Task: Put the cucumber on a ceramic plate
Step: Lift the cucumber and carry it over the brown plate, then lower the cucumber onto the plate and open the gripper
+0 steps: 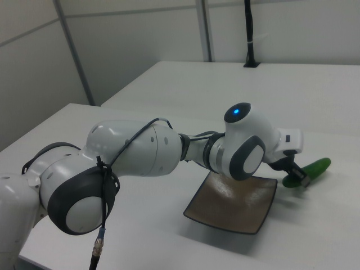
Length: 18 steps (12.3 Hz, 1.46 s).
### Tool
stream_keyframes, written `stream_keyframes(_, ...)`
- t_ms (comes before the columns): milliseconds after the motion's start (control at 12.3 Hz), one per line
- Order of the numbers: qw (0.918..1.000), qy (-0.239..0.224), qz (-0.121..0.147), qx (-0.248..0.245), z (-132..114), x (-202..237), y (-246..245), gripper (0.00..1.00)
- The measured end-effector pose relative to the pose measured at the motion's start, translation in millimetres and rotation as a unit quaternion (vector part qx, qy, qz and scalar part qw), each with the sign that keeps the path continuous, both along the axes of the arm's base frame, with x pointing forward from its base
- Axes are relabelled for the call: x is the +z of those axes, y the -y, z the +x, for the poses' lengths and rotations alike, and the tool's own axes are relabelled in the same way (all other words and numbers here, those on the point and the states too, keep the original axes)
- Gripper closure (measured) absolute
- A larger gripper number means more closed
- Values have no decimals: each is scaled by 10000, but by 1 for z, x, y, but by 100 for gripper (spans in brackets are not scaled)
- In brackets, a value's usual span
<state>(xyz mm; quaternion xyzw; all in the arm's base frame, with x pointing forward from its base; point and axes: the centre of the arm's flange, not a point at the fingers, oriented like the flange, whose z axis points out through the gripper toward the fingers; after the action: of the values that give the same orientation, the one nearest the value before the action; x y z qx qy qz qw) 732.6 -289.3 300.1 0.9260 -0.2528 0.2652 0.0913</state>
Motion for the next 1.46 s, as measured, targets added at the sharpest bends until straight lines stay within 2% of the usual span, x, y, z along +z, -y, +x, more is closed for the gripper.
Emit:
stream_keyframes(243,9996,263,-52,-59,6,28,1,58)
stream_keyframes(487,9981,608,-107,-72,1,95,-6,58)
stream_keyframes(811,9995,302,136,-1,-29,146,-43,58)
stream_keyframes(974,9997,57,233,30,-56,141,-58,58)
stream_keyframes(1217,9981,-451,416,76,-95,108,-80,58)
stream_keyframes(1461,9940,-943,553,27,-115,79,-86,58)
